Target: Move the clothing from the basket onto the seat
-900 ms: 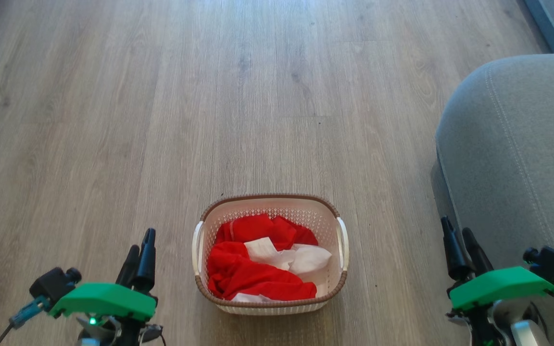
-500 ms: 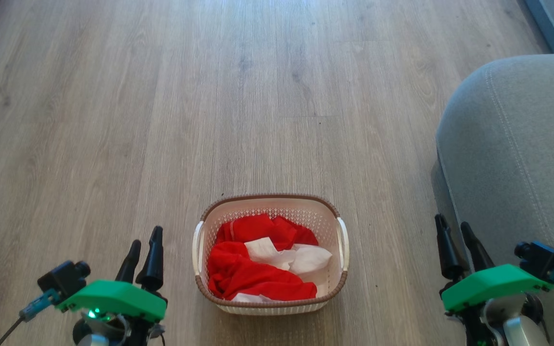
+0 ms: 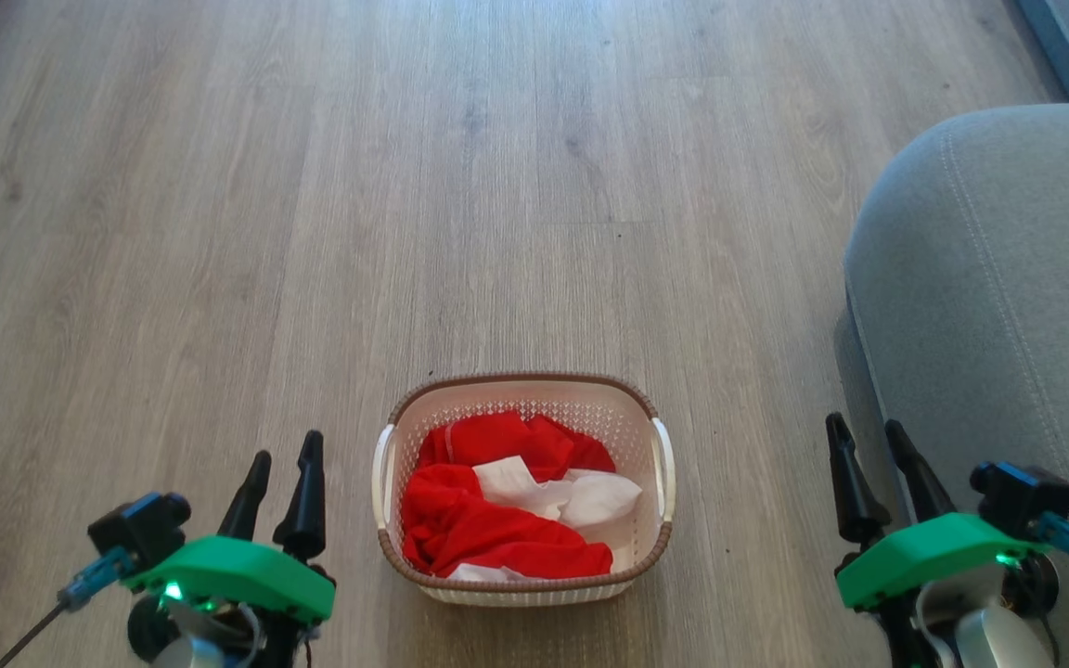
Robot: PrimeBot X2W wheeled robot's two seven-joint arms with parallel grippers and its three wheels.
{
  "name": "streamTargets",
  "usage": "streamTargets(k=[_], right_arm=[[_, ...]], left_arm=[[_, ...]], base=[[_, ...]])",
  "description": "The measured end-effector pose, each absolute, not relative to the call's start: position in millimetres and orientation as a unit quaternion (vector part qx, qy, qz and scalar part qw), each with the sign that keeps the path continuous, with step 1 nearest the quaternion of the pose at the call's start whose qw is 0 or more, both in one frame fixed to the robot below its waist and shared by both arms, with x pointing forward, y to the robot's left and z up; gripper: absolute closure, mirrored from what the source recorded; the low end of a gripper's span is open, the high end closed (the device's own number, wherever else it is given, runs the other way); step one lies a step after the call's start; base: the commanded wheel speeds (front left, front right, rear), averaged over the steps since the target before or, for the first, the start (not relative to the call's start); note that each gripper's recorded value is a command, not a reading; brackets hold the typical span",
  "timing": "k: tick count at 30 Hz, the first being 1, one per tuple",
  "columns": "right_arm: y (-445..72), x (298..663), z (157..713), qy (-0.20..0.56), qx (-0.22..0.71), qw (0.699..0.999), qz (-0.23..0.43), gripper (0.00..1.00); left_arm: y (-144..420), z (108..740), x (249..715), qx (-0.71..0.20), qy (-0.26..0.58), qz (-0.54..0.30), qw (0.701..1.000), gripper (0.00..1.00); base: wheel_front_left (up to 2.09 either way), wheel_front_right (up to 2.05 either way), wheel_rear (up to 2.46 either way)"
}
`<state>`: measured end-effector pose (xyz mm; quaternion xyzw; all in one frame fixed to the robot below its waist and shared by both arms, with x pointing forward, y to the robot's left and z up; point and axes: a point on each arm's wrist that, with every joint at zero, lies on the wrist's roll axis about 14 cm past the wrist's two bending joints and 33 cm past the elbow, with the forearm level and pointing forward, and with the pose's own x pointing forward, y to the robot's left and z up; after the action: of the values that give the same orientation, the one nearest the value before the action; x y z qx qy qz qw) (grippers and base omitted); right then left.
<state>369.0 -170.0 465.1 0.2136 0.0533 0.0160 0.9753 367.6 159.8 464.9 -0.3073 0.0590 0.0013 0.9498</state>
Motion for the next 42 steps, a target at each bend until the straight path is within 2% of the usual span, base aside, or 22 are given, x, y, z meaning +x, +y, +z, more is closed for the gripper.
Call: streamTargets(k=[20,42], right_arm=[[-162.4,369.7,476.5,0.025,0.093,0.994,0.047,0.00],[-153.9,378.2,482.0,0.004,-0.006,0.997,0.074,0.00]], left_arm=[[150.1,480.2,369.7,-0.202,0.023,-0.030,0.979,0.00],[147.5,487.2,377.3,-0.115,-0.002,-0.045,0.992,0.00]], base=[[0.00,0.00,0.00],[0.00,0.00,0.00]])
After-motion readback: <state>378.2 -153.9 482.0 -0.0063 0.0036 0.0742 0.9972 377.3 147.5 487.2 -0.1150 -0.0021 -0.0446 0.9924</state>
